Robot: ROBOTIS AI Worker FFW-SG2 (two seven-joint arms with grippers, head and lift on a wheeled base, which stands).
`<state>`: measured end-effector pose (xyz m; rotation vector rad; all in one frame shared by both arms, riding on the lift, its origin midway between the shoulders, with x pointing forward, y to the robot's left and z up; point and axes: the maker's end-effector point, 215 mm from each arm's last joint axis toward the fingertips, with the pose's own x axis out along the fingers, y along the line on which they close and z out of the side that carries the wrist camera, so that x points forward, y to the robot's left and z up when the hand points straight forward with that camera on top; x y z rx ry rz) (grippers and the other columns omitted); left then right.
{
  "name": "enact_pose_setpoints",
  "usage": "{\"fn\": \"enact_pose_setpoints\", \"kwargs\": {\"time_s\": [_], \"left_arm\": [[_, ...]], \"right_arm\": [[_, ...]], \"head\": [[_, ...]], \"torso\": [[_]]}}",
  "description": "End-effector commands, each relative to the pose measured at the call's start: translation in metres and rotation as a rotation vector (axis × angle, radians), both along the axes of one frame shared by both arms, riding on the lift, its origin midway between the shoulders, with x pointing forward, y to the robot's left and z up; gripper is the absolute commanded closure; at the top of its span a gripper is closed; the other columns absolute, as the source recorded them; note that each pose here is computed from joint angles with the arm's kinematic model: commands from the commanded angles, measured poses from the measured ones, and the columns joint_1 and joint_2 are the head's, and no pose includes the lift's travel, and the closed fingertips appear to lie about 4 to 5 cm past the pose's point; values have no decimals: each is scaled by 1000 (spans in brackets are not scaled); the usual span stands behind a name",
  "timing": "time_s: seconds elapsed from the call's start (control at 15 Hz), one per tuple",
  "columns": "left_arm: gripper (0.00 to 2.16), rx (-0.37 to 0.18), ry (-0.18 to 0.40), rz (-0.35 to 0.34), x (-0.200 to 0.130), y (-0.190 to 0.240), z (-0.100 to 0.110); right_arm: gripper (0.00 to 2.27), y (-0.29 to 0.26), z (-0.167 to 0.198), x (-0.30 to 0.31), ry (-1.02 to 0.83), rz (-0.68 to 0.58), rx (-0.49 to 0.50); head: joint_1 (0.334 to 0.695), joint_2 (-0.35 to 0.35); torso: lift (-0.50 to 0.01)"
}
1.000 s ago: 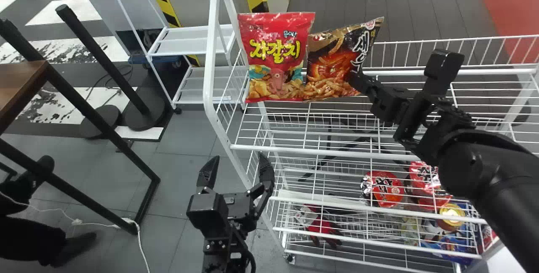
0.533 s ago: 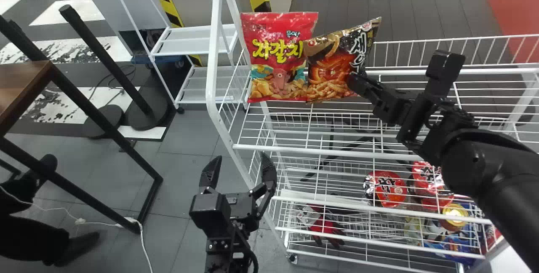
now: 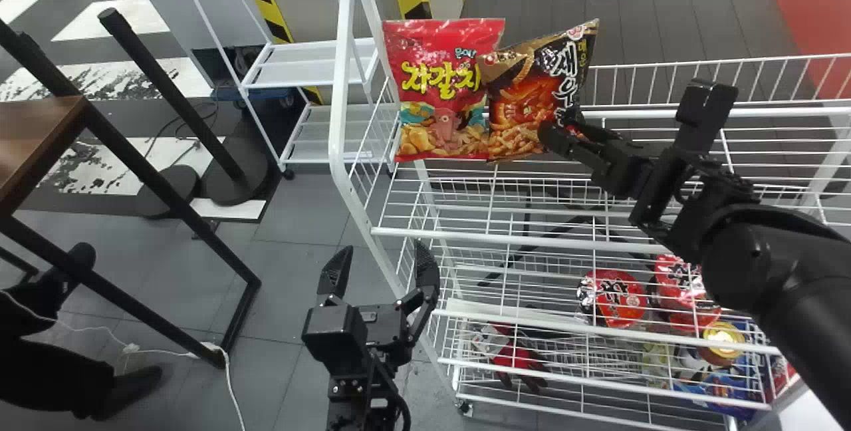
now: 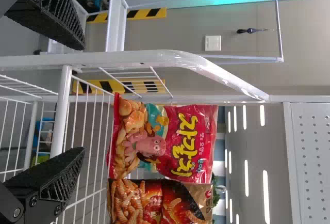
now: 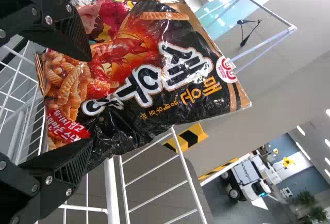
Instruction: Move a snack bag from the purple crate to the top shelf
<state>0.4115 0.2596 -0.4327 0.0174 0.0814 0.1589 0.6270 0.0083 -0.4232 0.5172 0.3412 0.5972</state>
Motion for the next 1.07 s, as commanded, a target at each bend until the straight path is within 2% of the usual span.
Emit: {"fn": "enact_pose_setpoints", "kwargs": {"time_s": [0.0,0.2,0.27,0.33,0.47,0.53,0.73,0.87,1.0], "left_arm": [[124,0,-3,0,0,0,1],[124,0,-5,0,0,0,2],[124,-1,-3,2,0,1,1],[124,-1,-6,2,0,1,2],[124,-2,-15,1,-1,2,5],[124,-1,-16,2,-1,3,6],[124,-3,-18,-9,1,-2,6],[124,-5,-11,-12,-1,-5,4],[124,-4,-9,-12,-1,-5,3]], "right_arm": [[188,0,-1,-5,-4,-4,0],[167,8,5,-24,-43,-4,-25],[167,10,-3,-38,-32,-4,-41],[167,19,11,-49,-63,0,-63],[167,25,9,-78,-100,-9,-210],[151,23,14,-95,-130,-28,-244],[144,-58,-1,-136,-174,-136,-385],[144,-114,-9,-156,-169,-231,-400],[151,-168,-2,-173,-235,-321,-415]], "head": [[695,278],[695,281],[695,283],[695,287],[695,302],[695,302],[695,322],[695,271],[695,222]], "torso": [[1],[1],[1],[1],[1],[1],[1],[1],[1]]}}
